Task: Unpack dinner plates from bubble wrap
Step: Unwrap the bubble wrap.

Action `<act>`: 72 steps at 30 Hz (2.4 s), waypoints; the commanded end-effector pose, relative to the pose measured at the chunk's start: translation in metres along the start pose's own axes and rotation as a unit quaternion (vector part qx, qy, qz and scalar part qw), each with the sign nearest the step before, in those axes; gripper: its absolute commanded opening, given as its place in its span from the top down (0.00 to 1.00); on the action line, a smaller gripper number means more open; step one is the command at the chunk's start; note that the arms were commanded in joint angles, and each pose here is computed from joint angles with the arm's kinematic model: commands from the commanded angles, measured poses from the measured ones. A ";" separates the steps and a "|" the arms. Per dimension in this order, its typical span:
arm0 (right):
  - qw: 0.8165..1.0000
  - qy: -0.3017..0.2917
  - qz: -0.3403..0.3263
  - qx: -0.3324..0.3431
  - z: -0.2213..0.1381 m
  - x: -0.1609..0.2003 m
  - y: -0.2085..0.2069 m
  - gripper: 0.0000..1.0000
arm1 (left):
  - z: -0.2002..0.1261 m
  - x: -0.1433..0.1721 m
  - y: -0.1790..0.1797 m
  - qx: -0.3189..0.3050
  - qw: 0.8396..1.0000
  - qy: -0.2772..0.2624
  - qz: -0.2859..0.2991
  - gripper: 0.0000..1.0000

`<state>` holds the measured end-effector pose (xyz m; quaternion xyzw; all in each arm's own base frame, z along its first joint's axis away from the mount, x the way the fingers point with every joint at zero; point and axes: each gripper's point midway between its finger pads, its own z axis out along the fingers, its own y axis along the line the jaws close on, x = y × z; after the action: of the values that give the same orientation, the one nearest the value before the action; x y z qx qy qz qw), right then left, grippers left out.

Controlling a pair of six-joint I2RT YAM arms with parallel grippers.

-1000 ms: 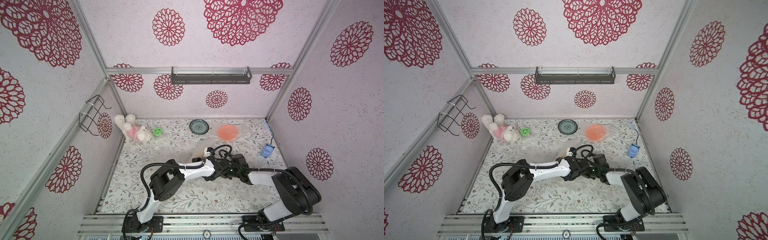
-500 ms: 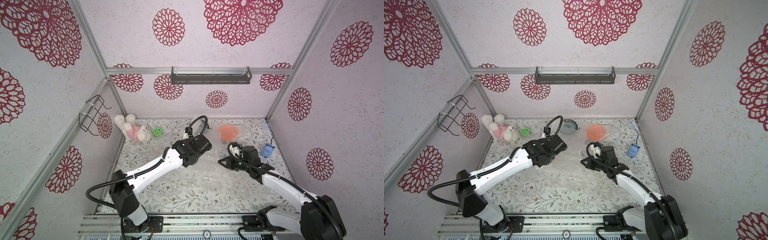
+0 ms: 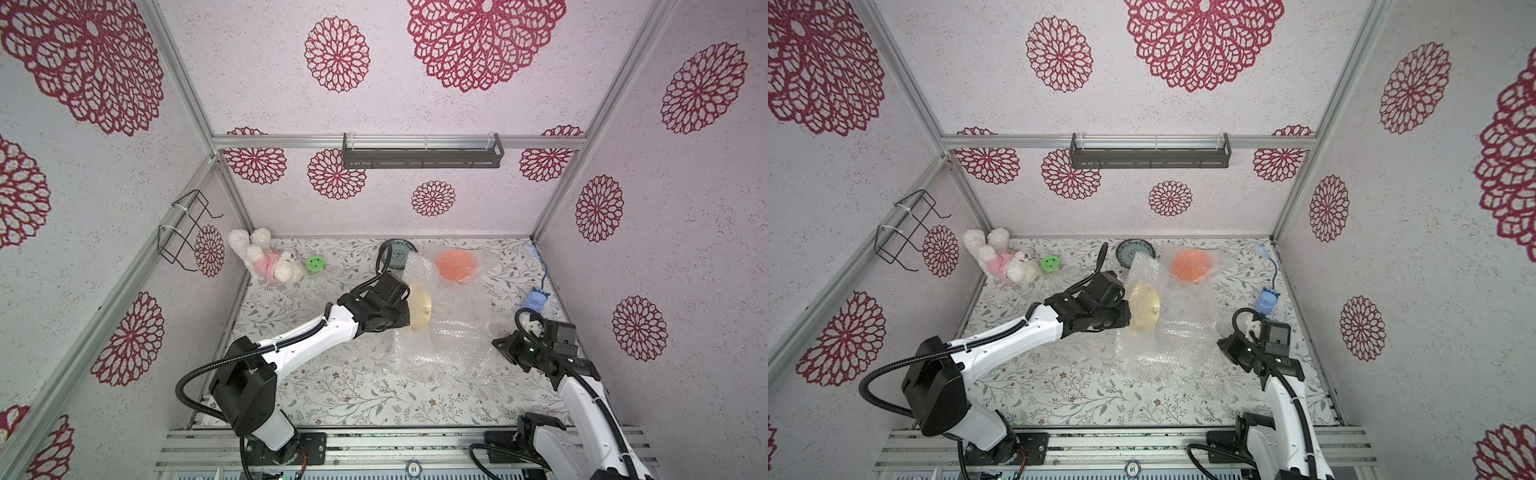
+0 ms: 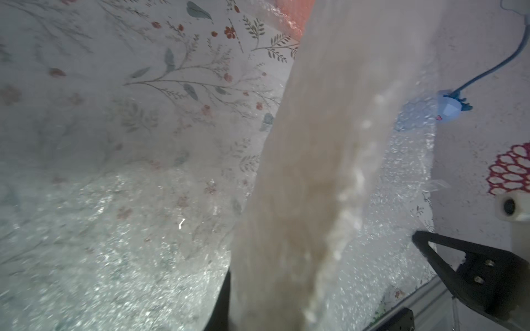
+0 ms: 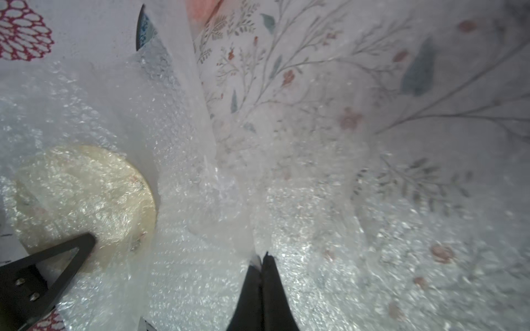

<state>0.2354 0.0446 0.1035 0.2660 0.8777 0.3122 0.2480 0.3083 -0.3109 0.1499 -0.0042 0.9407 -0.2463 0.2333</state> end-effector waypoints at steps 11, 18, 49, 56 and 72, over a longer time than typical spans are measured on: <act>0.991 -0.090 0.075 0.070 -0.009 -0.029 -0.052 1.00 | 0.072 0.017 -0.038 0.100 0.992 0.040 -0.067 1.00; 0.987 -0.098 0.100 0.082 -0.009 -0.029 -0.069 0.97 | 0.097 0.036 -0.033 0.107 0.988 0.066 -0.094 1.00; 0.992 -0.066 -0.104 -0.027 0.022 -0.038 0.044 0.01 | 0.010 0.016 0.092 -0.077 0.994 -0.016 -0.073 0.03; 0.991 0.003 -0.129 -0.023 0.073 0.000 0.048 0.01 | -0.003 0.017 0.156 -0.144 0.985 0.005 -0.096 0.03; 0.991 0.043 -0.123 -0.019 0.120 -0.002 0.039 0.01 | 0.012 0.084 0.217 -0.198 0.966 0.057 -0.154 0.03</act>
<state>0.3138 0.1154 0.0482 0.1414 0.9083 0.3031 0.2514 0.2783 -0.1454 0.0210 -0.1603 0.9692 -0.0987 0.1585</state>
